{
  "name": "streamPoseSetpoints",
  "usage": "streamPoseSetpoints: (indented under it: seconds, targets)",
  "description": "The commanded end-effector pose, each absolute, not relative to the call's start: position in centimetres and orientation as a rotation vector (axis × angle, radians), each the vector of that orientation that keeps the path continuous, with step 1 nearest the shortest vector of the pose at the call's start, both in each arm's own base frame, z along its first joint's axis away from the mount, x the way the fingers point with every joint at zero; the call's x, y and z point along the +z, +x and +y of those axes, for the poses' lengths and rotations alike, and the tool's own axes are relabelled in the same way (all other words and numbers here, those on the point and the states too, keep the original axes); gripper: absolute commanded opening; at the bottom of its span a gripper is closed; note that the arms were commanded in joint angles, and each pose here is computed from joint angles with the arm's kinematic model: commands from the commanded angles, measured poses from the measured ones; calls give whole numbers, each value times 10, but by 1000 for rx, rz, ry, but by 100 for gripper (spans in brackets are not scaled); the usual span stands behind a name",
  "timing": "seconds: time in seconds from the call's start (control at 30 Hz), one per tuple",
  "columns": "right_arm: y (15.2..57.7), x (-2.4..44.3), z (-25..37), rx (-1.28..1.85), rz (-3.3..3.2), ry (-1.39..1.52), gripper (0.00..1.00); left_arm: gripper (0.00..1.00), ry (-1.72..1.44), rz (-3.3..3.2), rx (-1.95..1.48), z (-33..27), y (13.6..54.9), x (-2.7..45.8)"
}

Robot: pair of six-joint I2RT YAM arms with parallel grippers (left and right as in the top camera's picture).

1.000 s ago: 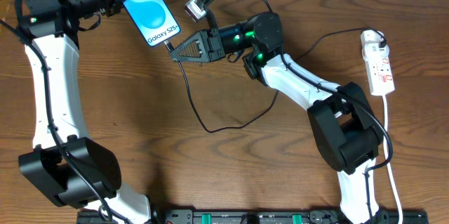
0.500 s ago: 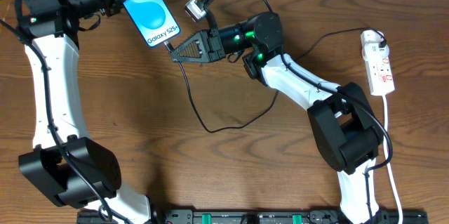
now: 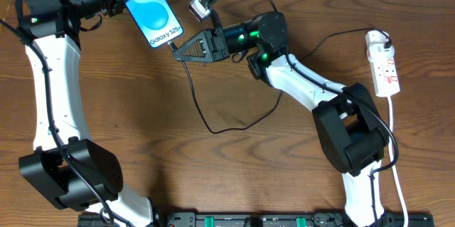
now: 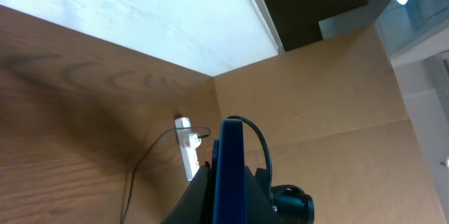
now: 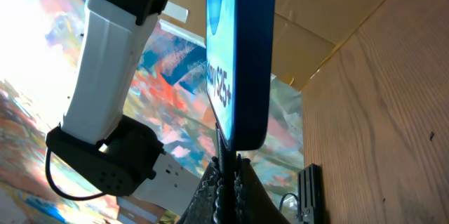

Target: Plug charger to phone and switch on socket

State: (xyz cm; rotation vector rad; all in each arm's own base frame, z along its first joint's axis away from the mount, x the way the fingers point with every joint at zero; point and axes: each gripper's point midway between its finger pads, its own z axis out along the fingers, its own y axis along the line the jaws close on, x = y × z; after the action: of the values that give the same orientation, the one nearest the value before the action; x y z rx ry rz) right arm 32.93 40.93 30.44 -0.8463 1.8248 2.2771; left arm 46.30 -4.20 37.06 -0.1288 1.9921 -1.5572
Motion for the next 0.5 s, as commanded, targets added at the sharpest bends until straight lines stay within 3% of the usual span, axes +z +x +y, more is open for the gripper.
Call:
streamPoseSetpoints:
  seconds: [0.0, 0.47]
  targets:
    - [352, 309, 408, 2275, 1789, -695, 1, 7, -40, 1987, -1632, -58, 453, 378]
    - [365, 316, 407, 2299, 1783, -563, 1, 7, 22, 1992, -1636, -75, 451, 378]
